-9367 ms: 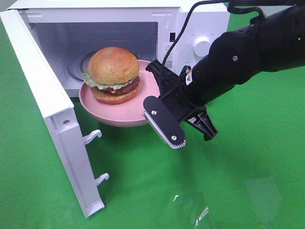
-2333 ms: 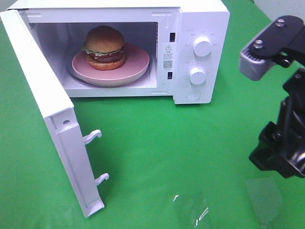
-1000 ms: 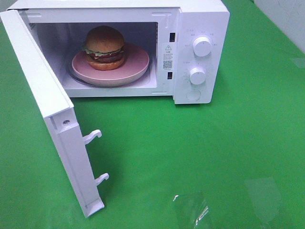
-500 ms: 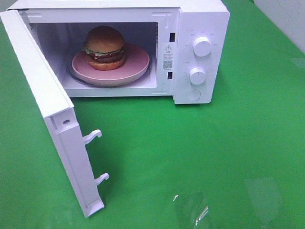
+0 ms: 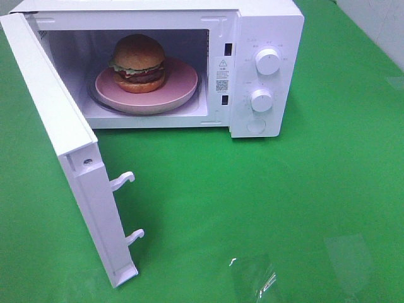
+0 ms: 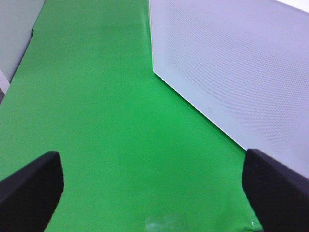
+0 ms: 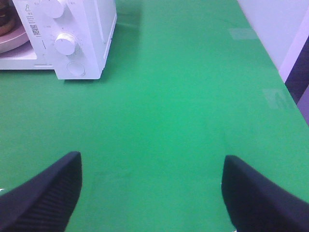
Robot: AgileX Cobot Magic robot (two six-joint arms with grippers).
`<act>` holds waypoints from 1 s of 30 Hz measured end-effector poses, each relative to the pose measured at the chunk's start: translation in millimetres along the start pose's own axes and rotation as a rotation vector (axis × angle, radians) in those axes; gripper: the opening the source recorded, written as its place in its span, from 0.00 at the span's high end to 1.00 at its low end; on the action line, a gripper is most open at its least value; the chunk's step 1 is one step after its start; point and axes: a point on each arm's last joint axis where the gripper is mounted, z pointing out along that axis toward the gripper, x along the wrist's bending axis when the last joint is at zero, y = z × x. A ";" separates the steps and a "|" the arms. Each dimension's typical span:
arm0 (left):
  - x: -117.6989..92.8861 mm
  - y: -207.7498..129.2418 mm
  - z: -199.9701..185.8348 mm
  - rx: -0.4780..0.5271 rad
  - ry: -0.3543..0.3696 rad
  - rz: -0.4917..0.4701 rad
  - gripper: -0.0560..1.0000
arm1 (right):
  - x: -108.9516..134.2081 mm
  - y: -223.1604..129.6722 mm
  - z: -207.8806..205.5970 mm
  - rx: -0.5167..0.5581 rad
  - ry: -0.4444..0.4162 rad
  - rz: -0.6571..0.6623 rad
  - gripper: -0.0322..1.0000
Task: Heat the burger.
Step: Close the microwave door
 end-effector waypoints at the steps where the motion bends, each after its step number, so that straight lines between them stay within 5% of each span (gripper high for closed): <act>1: 0.0 0.0 0.0 0.000 0.000 0.000 0.07 | 0.0 0.0 0.0 0.000 0.000 0.000 0.23; 30: 0.0 0.0 0.0 0.000 0.000 0.000 0.07 | 0.1 0.0 0.0 0.000 0.002 0.001 0.23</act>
